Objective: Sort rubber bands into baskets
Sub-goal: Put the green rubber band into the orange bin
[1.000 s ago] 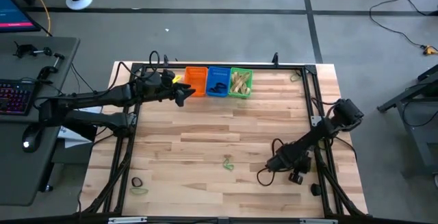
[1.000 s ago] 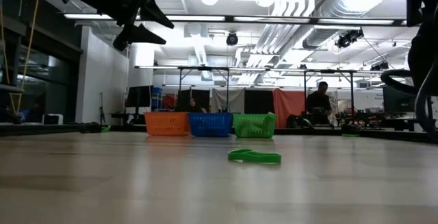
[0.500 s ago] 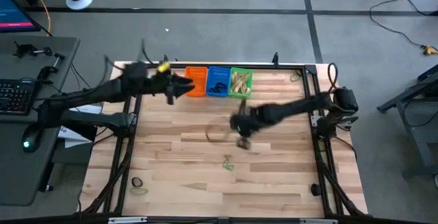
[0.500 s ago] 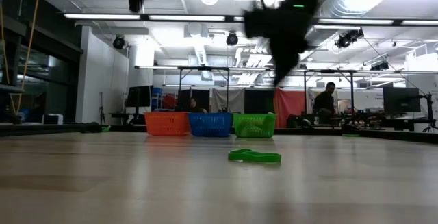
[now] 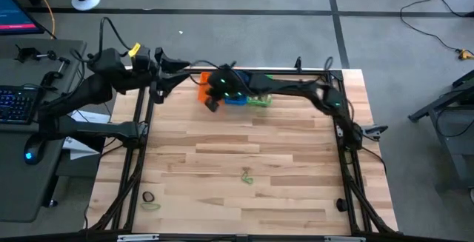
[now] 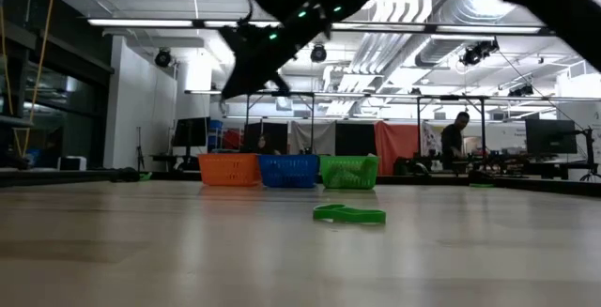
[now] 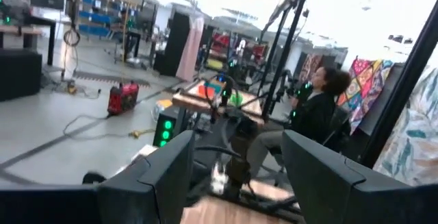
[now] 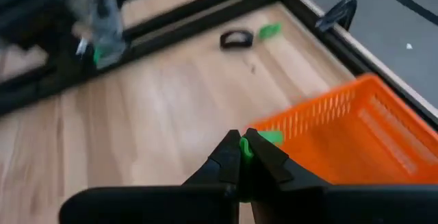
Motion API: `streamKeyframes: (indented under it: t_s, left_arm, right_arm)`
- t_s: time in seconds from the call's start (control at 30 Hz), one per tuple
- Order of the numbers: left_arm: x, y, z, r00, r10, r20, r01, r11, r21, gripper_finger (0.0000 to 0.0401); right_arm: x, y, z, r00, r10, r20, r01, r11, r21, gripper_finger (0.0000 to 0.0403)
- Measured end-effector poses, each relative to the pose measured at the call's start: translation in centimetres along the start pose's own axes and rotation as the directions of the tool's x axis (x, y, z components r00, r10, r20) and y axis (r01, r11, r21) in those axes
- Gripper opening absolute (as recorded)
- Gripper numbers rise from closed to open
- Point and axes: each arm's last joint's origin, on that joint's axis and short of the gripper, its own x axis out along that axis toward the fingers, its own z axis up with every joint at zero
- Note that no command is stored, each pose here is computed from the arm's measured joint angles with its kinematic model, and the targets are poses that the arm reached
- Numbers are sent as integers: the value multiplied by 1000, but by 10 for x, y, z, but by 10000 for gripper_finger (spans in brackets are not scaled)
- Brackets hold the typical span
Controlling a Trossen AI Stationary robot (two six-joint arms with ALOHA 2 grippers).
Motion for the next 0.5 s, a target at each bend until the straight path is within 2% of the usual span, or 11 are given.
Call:
streamKeyframes:
  t_s: [0.1,0.23,0.37,0.5]
  left_arm:
    - [0,1,-4,999,11,-41,-12,1000,-14,214]
    - [0,2,-7,997,26,-69,-27,999,-20,214]
    - [0,3,-7,997,56,-61,-57,998,-14,214]
    - [0,4,-6,994,95,-50,-95,995,-6,214]
  right_arm:
    - [21,-16,9,999,-22,-27,25,996,91,0]
    - [42,-40,5,989,-87,-121,110,975,195,0]
    - [51,-52,1,983,-108,-147,146,949,281,5]
    - [53,-61,-9,973,-92,-210,165,918,361,44]
